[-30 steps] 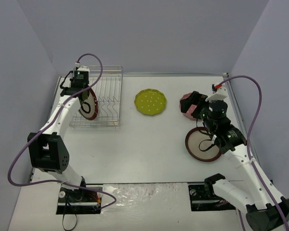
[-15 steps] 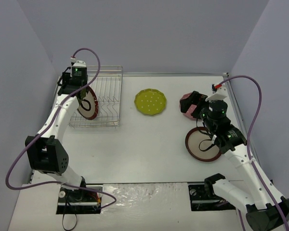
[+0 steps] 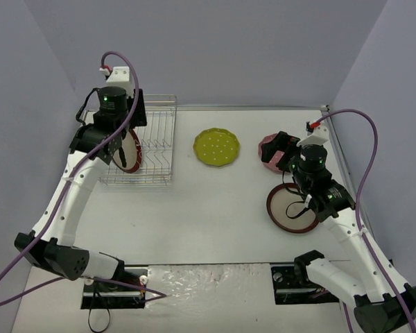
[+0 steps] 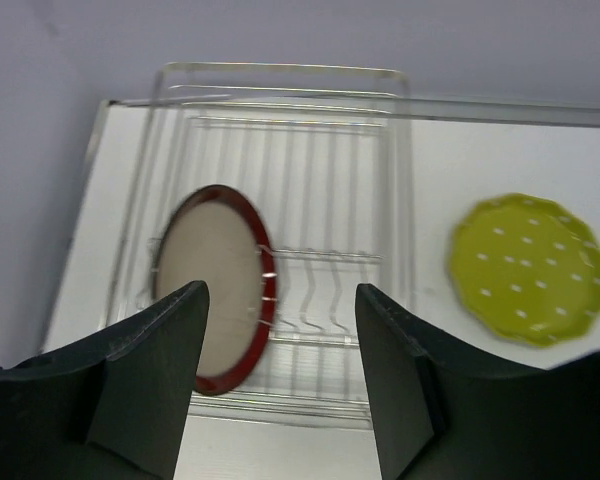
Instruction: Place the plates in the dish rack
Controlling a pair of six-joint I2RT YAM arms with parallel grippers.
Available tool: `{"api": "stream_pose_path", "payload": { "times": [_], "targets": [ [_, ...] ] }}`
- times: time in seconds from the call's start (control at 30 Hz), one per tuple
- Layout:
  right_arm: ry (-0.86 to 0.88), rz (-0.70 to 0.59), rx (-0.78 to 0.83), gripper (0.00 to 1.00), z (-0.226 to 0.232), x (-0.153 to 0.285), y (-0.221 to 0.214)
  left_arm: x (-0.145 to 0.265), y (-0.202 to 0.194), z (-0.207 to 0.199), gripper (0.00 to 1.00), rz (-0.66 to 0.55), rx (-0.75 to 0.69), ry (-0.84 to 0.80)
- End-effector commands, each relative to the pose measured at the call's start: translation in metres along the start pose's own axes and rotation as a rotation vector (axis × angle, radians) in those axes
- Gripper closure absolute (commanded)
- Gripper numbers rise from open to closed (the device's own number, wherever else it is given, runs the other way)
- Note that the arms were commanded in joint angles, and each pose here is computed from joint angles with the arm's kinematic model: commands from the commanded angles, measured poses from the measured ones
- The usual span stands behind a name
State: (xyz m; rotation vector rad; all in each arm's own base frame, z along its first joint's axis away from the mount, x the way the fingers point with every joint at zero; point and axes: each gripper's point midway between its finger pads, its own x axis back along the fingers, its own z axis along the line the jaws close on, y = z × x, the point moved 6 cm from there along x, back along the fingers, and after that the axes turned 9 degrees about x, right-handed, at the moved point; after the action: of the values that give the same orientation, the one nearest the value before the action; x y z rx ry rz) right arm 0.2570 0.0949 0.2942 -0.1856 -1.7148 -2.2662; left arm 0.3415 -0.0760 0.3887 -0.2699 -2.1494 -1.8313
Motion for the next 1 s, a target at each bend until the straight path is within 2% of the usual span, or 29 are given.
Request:
{"api": "stream_pose_path", "payload": {
  "times": [0.0,0.3,0.4,0.67,0.97],
  "targets": [
    [-0.081,-0.099,-0.023,0.00,-0.002,0.005,0.032,0.015,-0.034,-0.069,0.44,0.127,0.139,-0.277],
    [-0.334,-0.083,-0.010,0.00,-0.032,0.017,0.035,0.024,-0.137,-0.193,0.43,0.435,0.182,-0.600],
    [-0.420,-0.089,-0.008,0.00,-0.043,0.023,0.035,0.015,-0.168,-0.223,0.43,0.527,0.228,-0.659],
    [-0.454,-0.110,-0.014,0.00,-0.050,0.033,0.036,0.012,-0.240,-0.289,0.41,0.736,0.332,-0.829],
    [-0.443,-0.119,-0.021,0.00,-0.050,0.039,0.036,0.017,-0.288,-0.340,0.39,0.865,0.459,-0.993]
  ]
}}
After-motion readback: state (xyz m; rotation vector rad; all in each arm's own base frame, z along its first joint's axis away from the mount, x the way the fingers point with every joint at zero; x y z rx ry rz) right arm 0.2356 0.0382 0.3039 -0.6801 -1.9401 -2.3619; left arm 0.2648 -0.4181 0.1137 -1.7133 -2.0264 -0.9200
